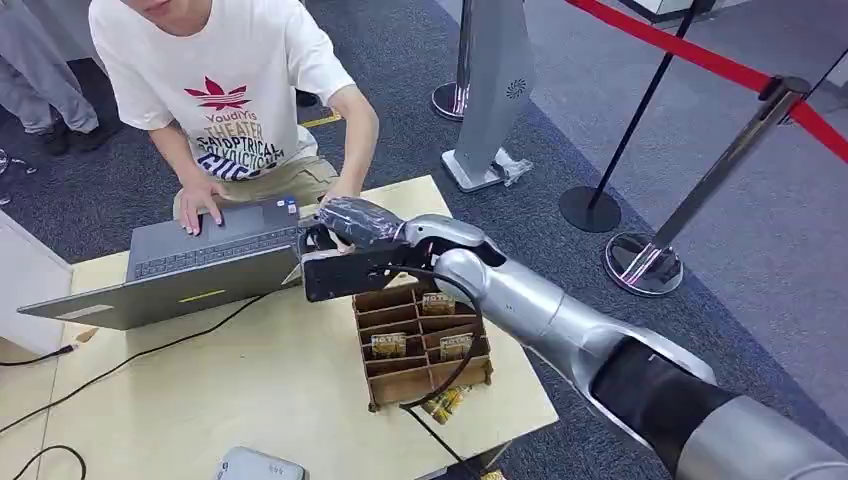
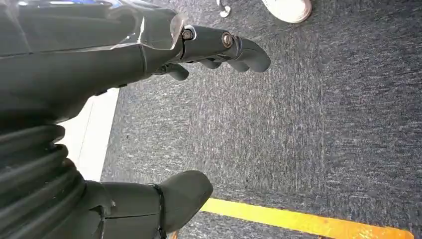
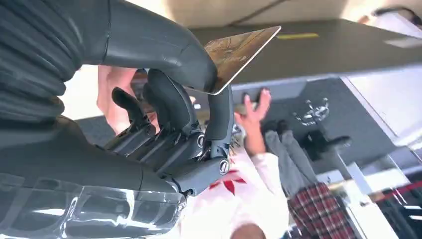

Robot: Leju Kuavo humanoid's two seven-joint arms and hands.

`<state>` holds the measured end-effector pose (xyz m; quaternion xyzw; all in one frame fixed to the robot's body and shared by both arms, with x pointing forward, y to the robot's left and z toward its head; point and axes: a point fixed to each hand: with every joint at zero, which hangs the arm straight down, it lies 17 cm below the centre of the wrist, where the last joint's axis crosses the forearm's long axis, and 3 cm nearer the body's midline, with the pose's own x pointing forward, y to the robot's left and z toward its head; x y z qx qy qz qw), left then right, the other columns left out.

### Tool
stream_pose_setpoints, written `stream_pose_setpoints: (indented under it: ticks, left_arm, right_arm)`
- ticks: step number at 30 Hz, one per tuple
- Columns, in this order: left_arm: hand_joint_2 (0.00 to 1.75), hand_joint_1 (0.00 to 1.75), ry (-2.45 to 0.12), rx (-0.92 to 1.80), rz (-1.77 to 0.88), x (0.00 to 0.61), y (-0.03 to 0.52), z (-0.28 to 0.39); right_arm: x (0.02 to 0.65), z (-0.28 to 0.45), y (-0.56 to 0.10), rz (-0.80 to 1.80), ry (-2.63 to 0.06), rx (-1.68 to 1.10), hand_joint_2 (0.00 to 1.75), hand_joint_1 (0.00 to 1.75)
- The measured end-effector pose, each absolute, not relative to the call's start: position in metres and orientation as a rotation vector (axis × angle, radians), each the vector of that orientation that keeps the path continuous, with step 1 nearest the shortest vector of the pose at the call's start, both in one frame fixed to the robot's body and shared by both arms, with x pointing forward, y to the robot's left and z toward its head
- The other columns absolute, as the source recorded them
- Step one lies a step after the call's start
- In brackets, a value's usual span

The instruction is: Pass the card to the sensor for recognition and then transmit it.

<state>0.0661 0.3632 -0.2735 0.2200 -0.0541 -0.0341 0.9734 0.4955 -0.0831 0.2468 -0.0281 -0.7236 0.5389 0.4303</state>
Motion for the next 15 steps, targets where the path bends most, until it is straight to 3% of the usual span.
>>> stream_pose_setpoints:
  ticks: [5,13,14,15]
  left_arm:
    - [1.75,0.00,-0.113,0.446,-0.086,0.068,0.363,-0.273]
    - [1.75,0.00,-0.116,0.448,-0.108,0.070,0.362,-0.273]
    - [1.75,0.00,-0.116,0.448,-0.108,0.070,0.362,-0.273]
    - [1.75,0.00,-0.116,0.448,-0.108,0.070,0.362,-0.273]
  right_arm:
    - [0.499,0.267,-0.075,1.332,-1.854,-0.073,1.75,1.69]
    - [0.502,0.271,-0.070,1.335,-1.862,-0.091,1.75,1.59]
    - [0.503,0.270,-0.070,1.333,-1.860,-0.093,1.75,1.55]
    - [0.503,0.269,-0.071,1.332,-1.858,-0.094,1.75,1.34]
